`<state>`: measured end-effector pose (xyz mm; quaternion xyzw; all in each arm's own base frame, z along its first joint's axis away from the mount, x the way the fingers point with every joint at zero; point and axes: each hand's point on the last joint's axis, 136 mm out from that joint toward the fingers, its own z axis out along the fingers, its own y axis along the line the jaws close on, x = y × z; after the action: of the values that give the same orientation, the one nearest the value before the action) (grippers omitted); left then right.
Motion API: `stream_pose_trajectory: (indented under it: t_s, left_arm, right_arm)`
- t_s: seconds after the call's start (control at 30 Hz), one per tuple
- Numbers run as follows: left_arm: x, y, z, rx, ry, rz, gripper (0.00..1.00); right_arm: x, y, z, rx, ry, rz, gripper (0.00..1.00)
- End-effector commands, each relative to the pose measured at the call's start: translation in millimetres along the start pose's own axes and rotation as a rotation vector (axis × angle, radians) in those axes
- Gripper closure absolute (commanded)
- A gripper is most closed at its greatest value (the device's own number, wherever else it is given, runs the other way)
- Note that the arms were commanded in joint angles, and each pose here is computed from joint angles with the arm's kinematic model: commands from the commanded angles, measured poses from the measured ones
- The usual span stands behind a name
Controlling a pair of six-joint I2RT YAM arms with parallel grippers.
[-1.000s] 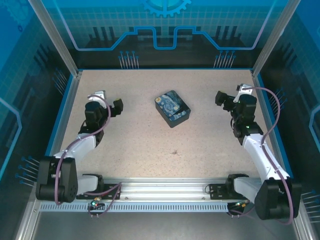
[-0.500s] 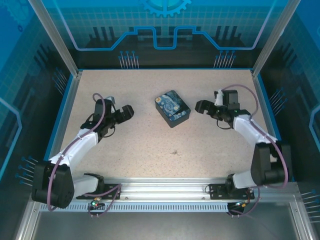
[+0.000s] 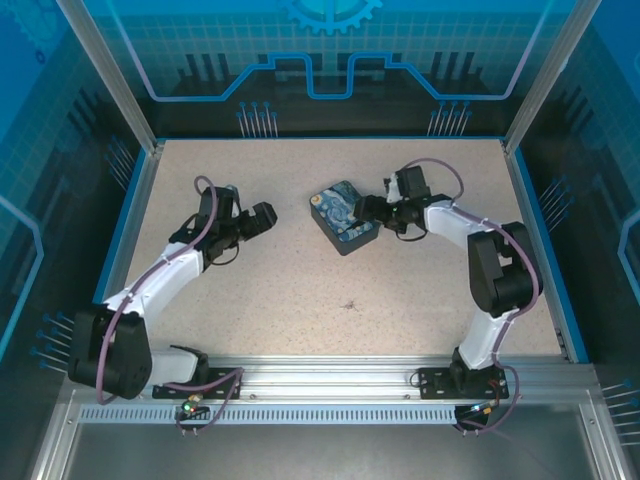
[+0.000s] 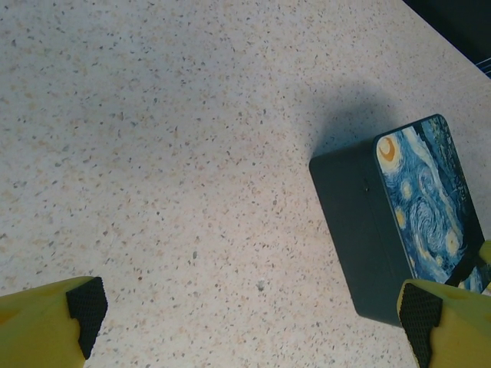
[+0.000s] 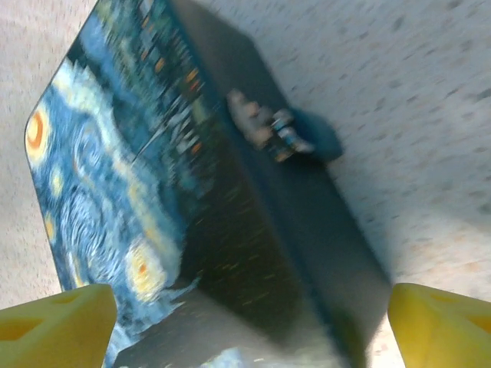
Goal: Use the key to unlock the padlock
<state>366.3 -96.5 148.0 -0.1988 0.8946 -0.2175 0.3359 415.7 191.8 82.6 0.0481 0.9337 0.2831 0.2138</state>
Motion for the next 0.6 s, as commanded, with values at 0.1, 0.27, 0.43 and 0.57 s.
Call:
stream_pose_trajectory:
  t_s: [0.1,0.27,0.43,0.57]
  left_arm:
    - [-5,-13,11,0.007,0.046,0.040,0.01]
    - [-16,-20,24,0.000,0.051,0.062,0.01]
    - [-26,-28,36,-0.005,0.065,0.063,0.01]
    - [-24,-27,40,-0.008,0.081,0.018,0.01]
  right_arm:
    - [74,86,-13,-0.117,0.058,-0.180,0.09]
    - [144,149,-31,-0.262,0.129,-0.329,0.09]
    - [128,122,-56,-0.207,0.037,-0.255,0.06]
    - [94,93,-73,-0.143,-0.005,-0.175,0.04]
